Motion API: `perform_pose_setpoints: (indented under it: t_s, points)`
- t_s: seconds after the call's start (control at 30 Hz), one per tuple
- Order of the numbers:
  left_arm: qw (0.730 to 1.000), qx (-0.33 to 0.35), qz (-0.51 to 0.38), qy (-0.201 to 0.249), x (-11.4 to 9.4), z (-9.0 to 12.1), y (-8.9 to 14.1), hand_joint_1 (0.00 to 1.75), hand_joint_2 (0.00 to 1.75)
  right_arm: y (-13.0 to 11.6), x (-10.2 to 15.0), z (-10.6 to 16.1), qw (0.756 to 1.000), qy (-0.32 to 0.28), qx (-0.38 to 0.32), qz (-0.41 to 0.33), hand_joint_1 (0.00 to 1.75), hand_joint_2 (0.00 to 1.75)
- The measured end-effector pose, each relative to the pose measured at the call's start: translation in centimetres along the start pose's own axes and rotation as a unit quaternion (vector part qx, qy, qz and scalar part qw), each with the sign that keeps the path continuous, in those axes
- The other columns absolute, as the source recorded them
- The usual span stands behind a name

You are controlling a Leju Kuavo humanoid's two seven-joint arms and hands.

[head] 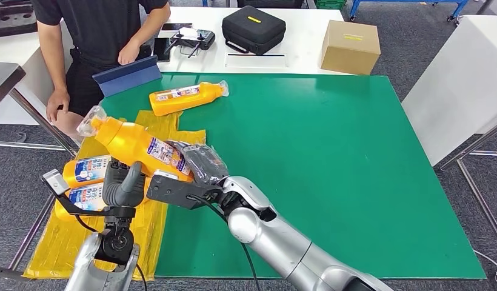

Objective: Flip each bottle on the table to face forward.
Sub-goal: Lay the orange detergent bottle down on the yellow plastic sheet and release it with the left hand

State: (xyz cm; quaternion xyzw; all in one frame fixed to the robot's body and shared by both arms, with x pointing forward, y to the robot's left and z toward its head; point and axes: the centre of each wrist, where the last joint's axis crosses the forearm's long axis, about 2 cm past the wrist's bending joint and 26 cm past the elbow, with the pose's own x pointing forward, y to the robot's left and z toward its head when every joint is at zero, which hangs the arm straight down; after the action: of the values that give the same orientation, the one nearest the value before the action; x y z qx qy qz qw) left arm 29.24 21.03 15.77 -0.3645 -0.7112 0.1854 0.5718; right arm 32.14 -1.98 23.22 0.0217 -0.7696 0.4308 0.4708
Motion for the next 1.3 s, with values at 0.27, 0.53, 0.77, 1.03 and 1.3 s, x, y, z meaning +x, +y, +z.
perform_pose_setpoints:
  t_s: [0.27, 0.53, 0.77, 1.03, 1.3]
  points:
    - [1.000, -0.001, 0.002, 0.010, -0.1, 0.5, 0.1, 0.00, 1.75, 1.2, -0.7, -0.1, 1.000, 0.010, 0.018, -0.001, 1.75, 1.75]
    - [1.000, -0.012, 0.012, 0.010, 0.0, 0.3, -0.5, 0.00, 1.75, 2.9, -1.1, 0.1, 0.999, 0.021, 0.043, 0.000, 1.75, 1.75]
    - [1.000, -0.020, 0.012, 0.008, 0.1, 0.3, -0.5, 0.43, 1.75, 3.2, -1.1, -0.1, 0.999, 0.022, 0.047, 0.003, 1.74, 1.75]
    - [0.999, -0.036, 0.014, 0.006, 0.0, 0.0, -0.6, 1.75, 1.75, 2.9, -1.5, -0.3, 0.999, 0.023, 0.045, 0.008, 1.75, 1.75]
    - [0.999, -0.040, 0.015, 0.006, -0.2, -0.3, -0.6, 1.75, 1.75, 2.8, -1.8, -0.3, 0.999, 0.025, 0.043, 0.008, 1.75, 1.75]
